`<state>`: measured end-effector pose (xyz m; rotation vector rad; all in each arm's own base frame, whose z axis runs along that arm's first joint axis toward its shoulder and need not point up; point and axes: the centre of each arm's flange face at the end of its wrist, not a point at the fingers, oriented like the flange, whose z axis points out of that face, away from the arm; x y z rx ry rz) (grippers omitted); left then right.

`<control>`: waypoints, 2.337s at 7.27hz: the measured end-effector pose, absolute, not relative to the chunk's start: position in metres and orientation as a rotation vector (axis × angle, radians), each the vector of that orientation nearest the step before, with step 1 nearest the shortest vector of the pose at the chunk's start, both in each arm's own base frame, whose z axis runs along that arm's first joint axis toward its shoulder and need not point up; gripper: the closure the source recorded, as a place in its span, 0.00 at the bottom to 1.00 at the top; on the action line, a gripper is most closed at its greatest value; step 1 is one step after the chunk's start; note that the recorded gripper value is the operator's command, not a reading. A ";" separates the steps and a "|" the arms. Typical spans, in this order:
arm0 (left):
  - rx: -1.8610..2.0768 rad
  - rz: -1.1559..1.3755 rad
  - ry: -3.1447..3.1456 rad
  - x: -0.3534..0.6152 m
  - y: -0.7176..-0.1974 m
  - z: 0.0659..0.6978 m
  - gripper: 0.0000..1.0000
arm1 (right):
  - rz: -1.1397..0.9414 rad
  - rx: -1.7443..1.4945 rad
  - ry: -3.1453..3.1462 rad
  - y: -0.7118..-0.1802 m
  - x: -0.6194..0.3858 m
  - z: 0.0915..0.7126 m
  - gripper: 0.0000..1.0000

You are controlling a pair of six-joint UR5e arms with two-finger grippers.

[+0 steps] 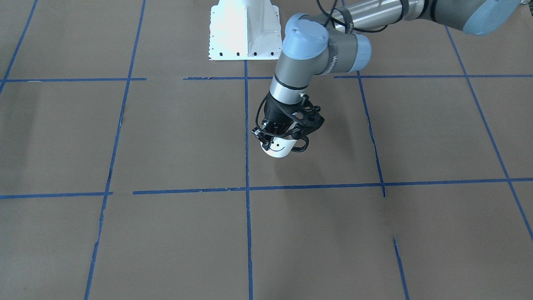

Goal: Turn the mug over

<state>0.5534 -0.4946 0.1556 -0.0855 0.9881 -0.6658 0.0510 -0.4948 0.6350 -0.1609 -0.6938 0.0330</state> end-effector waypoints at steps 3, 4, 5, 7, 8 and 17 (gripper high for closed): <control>-0.098 -0.599 0.858 0.634 -0.493 0.130 0.86 | 0.033 -0.161 -0.694 -0.495 0.051 0.635 0.00; -0.069 -0.578 0.834 0.649 -0.485 0.136 0.42 | 0.033 -0.161 -0.694 -0.495 0.051 0.635 0.00; -0.040 -0.566 0.820 0.658 -0.479 0.140 0.12 | 0.033 -0.161 -0.694 -0.495 0.051 0.635 0.00; -0.024 -0.551 0.819 0.662 -0.468 0.144 0.00 | 0.033 -0.161 -0.694 -0.495 0.051 0.635 0.00; -0.022 -0.542 0.847 0.650 -0.461 0.140 0.00 | 0.033 -0.161 -0.694 -0.495 0.051 0.635 0.00; 0.220 0.022 0.796 0.260 -0.502 0.299 0.00 | 0.033 -0.161 -0.694 -0.495 0.051 0.635 0.00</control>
